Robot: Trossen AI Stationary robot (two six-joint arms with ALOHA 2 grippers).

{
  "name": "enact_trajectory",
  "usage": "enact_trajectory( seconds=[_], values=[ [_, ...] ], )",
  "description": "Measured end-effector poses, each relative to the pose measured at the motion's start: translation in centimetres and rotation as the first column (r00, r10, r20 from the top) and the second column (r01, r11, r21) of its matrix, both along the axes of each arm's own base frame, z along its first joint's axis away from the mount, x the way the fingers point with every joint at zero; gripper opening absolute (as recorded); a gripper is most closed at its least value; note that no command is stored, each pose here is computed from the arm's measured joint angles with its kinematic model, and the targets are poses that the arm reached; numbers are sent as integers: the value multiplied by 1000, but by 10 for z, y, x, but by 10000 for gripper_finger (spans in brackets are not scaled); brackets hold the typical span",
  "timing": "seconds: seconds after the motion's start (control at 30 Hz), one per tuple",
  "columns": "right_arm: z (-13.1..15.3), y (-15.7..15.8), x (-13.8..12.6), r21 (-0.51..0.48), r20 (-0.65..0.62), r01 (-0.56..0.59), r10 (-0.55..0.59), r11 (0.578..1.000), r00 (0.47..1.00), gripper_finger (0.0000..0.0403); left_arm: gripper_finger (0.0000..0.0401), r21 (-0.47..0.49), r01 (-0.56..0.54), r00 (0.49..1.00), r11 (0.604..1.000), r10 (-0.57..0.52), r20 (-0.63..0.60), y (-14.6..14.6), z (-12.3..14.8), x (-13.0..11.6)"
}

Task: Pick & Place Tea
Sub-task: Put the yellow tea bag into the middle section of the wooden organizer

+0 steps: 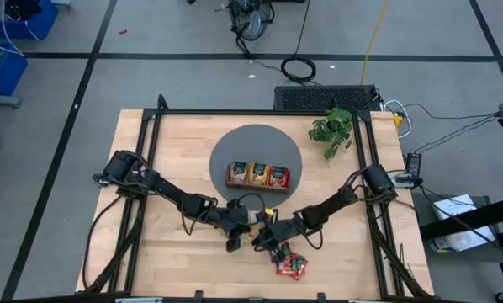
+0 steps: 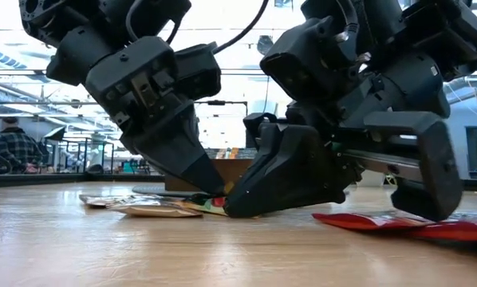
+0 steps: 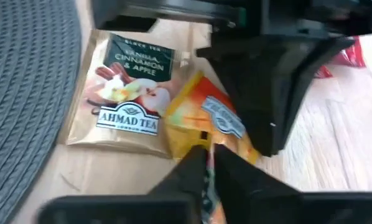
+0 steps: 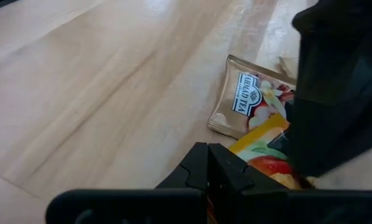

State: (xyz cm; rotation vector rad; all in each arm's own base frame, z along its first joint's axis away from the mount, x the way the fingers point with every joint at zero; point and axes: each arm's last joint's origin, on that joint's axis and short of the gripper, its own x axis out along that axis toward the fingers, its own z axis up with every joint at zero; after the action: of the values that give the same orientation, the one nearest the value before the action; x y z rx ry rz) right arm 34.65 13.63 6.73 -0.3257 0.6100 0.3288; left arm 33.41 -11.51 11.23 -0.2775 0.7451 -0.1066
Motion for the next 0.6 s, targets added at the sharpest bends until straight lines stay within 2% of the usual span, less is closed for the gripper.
enact_trajectory(
  seconds=[0.07, 0.27, 0.6],
  values=[
    [1, 0, 1, 0, 9, 5, -5, 1000, 1000, 0, 9, 3, 7, 1000, 1000, -7, 4, 0, 0, 0],
    [6, 3, 2, 2, 65, -11, 11, 1000, 998, 0, 4, 8, 12, 1000, 1000, -12, 9, 0, 1, 0],
    [9, 9, 0, -11, 74, -35, 36, 999, 997, 0, 3, 12, 17, 1000, 1000, -17, 15, -2, 2, 0]
  ],
)
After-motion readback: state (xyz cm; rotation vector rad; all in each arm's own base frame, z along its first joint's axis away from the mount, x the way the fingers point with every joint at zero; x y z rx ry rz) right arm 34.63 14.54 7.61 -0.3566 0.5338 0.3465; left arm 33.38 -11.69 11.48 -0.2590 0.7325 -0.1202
